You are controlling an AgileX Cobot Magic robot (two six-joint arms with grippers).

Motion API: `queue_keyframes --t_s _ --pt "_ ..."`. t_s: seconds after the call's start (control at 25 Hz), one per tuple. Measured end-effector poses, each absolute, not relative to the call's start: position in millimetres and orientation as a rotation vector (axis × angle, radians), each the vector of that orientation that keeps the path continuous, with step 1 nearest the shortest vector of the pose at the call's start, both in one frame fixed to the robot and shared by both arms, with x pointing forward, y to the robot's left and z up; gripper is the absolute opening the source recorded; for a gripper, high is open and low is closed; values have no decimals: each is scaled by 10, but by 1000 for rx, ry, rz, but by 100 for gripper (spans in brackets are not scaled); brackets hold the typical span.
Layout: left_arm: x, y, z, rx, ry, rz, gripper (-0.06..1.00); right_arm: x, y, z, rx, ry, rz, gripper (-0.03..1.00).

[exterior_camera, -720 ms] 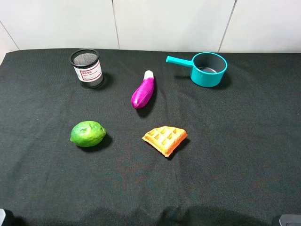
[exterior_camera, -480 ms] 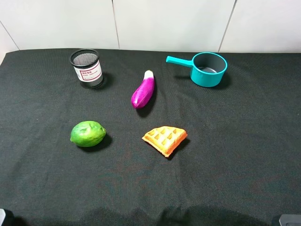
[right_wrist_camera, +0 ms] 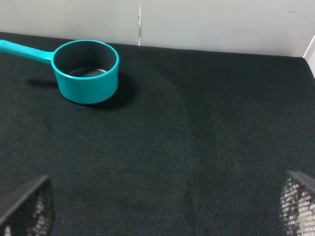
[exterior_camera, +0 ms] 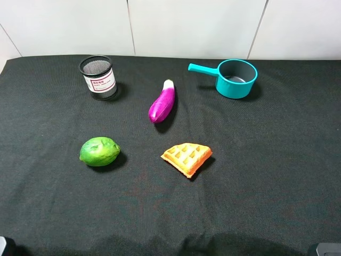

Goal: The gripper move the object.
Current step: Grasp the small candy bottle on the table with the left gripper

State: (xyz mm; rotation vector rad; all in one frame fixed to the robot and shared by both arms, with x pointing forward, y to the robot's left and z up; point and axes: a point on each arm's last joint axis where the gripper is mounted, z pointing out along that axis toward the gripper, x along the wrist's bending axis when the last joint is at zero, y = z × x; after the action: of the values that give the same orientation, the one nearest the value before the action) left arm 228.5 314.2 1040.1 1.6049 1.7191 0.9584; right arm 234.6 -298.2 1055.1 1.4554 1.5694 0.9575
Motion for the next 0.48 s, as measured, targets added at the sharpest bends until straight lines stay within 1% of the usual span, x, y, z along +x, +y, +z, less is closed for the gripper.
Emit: queue_keyframes --t_s 0.48 --pt "2285 3142 10401 1605 1719 958 85 2346 -2982 10551 1455 1569 957 69"
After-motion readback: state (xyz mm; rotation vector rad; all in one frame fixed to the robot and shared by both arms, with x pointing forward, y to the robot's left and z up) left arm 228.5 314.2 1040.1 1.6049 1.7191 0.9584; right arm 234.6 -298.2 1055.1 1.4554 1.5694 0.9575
